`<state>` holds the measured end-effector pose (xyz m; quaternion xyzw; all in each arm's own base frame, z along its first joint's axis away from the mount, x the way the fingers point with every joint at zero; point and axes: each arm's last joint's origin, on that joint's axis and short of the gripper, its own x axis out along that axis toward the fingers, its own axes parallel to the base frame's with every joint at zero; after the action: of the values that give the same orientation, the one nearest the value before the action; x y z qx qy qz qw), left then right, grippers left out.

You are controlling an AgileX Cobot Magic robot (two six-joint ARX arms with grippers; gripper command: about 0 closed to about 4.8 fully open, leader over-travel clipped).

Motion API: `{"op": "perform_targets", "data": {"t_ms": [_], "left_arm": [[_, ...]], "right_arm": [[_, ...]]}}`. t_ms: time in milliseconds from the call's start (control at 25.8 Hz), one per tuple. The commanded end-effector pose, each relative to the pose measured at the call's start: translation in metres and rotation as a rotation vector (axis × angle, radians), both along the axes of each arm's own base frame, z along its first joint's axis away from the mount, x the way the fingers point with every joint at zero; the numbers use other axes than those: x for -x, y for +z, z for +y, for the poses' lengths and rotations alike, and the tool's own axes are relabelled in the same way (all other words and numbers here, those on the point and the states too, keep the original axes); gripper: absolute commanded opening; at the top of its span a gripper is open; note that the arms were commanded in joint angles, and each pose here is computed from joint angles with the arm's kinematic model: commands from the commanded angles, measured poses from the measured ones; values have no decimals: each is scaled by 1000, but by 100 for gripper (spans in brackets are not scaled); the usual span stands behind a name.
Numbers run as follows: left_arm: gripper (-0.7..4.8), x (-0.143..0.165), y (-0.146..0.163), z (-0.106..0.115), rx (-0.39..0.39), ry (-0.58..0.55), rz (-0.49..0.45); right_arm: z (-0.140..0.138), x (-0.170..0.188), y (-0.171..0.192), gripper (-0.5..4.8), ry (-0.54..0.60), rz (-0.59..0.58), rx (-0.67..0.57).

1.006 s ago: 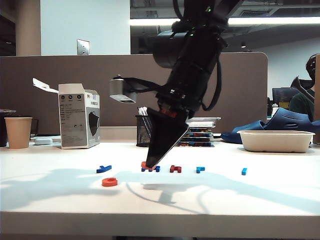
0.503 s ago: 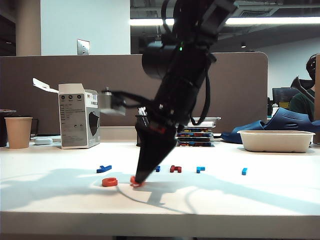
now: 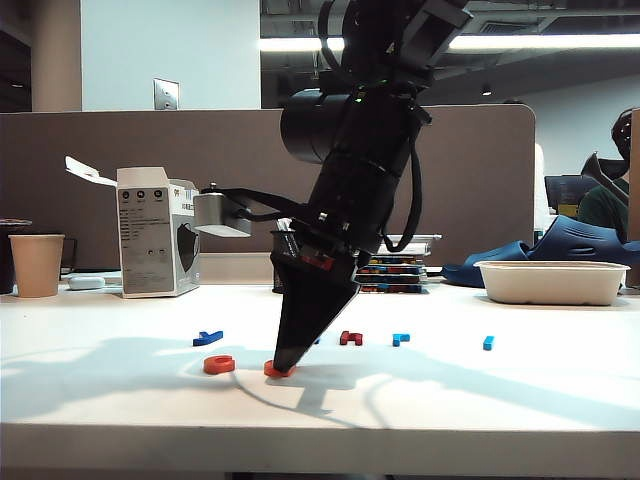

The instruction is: Select the appropriate letters from the row of letter magnets placed on the table to arrange into the word "car".

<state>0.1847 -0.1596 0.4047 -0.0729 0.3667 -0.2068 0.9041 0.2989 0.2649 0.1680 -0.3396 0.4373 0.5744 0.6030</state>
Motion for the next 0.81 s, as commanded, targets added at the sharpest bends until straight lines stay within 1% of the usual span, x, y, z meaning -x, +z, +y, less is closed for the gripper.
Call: {"op": "perform_targets", "data": {"t_ms": [39,310,503,542,580,619,658,813], "left_arm": [[-6,1,3,0,7,-1,-15],[-6,1,3,0,7,-1,-15],[-6,1,3,0,7,-1,-15],[-6,1,3,0,7,-1,-15],[-6,1,3,0,7,-1,-15],[-6,1,3,0,7,-1,-15],[-6,1,3,0,7,-1,-15],[-6,1,3,0,7,-1,-15]], "right_arm": [[-1,2,-1,100,1,15,18],[-1,1,-1,118,-9,-15,47],[-1,1,-1,119,-9,-15,45],[-1,1,-1,129,-8,-15,45],[-1,1,-1,177,-8,-16,44],[-1,1,-1,195,-9,-17,43],[-1,1,-1,203,-9,-19,42],[-1,1,0,203,-9,-23,39]]}}
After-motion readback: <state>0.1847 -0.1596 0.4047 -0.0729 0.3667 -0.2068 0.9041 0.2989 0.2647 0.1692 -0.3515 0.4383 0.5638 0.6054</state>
